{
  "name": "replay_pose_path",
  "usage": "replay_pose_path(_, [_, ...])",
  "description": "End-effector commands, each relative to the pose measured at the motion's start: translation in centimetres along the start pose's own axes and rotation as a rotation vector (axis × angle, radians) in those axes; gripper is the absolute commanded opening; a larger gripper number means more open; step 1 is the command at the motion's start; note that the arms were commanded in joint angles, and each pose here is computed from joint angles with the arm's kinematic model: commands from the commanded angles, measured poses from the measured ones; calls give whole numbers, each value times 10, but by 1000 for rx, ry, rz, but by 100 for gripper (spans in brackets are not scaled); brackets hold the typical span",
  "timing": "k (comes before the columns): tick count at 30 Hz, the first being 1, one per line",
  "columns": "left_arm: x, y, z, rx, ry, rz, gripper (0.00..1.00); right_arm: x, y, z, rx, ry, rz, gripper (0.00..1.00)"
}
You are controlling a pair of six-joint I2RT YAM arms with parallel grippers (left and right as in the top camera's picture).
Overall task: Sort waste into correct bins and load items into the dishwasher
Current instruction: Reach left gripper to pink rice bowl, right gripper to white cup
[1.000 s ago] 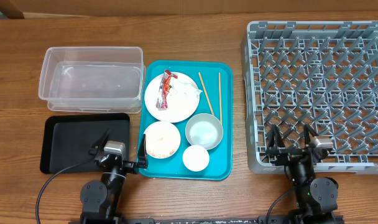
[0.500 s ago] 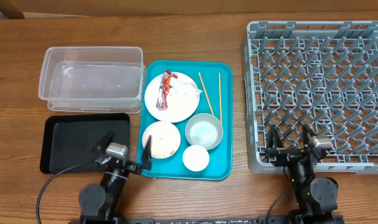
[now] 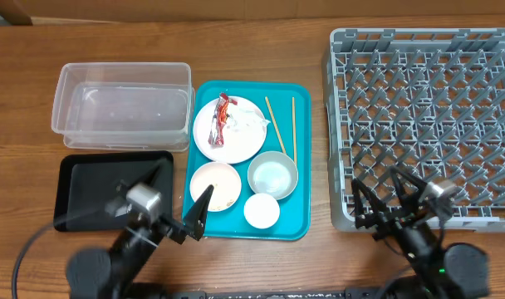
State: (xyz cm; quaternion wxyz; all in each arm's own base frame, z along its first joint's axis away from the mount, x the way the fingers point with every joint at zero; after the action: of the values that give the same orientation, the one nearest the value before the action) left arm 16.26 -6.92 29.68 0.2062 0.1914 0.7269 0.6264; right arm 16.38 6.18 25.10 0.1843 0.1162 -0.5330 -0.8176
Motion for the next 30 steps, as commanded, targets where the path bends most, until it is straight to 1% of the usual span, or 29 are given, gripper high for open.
replay_pose_path(1, [-28,14,2,132,-57,281,100,11,46,23,-34,-65,146,100])
replay_pose_path(3, [-39,21,2,204,-85,384,100,7,56,26,-32,-107,246,100])
replay_pose_path(4, [-45,27,-1,248,-131,446,100,4,65,29,-47,-132,309,100])
replay_pose_path(5, [-49,30,-2,271,-145,471,100,1,70,32,-56,-136,338,100])
replay_pose_path(7, [-57,40,-7,370,-205,501,100,-4,81,36,-68,-149,378,100])
replay_pose_path(10, [-68,42,-13,460,-301,533,100,-10,89,44,-92,-122,437,100])
replay_pose_path(11, [-72,29,-14,507,-310,598,100,-15,91,47,-102,-96,457,100])
replay_pose_path(13, [-74,8,-18,540,-279,707,100,-19,90,46,-104,-100,471,98])
replay_pose_path(14, [-75,-5,-20,544,-245,772,100,-21,88,44,-109,-107,484,93])
replay_pose_path(15, [-75,-18,-21,533,-207,835,100,-23,86,42,-113,-115,496,93])
replay_pose_path(16, [-76,-31,-24,510,-169,904,100,-25,83,40,-119,-123,515,99])
replay_pose_path(17, [-76,-43,-29,487,-153,965,100,-28,80,38,-125,-130,533,100])
replay_pose_path(21, [-79,-61,-58,458,-256,1074,100,-34,71,33,-152,-153,582,100])
replay_pose_path(22, [-79,-65,-60,449,-255,1093,96,-34,70,32,-169,-161,589,100])
replay_pose_path(23, [-81,-71,-58,453,-216,1122,90,-35,69,32,-173,-162,593,100])
replay_pose_path(24, [-81,-77,-56,457,-170,1146,90,-36,69,32,-173,-162,593,100])
replay_pose_path(25, [-81,-87,-51,440,-93,1181,88,-36,70,32,-172,-162,592,100])
replay_pose_path(26, [-81,-97,-44,406,7,1219,83,-36,70,32,-171,-162,589,100])
replay_pose_path(27, [-81,-105,-40,381,77,1242,82,-36,70,32,-170,-161,587,100])
replay_pose_path(29, [-85,-124,-35,319,203,1282,83,-36,70,32,-170,-161,587,100])
replay_pose_path(30, [-89,-131,-38,306,203,1297,83,-36,70,32,-170,-161,586,100])
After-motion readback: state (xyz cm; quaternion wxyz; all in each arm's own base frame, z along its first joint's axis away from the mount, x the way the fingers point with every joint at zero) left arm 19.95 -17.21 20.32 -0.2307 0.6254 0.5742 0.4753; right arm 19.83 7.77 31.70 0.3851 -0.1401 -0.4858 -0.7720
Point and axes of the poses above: each gripper's point midway between its finger pads, its own x axis back along the fingers, its own z axis along the line the jaws close on, y = z × x, the point moved 5 cm from there along x, back along the fingers, and after that the axes turned 1 degree about x, right-handed, at the moved point
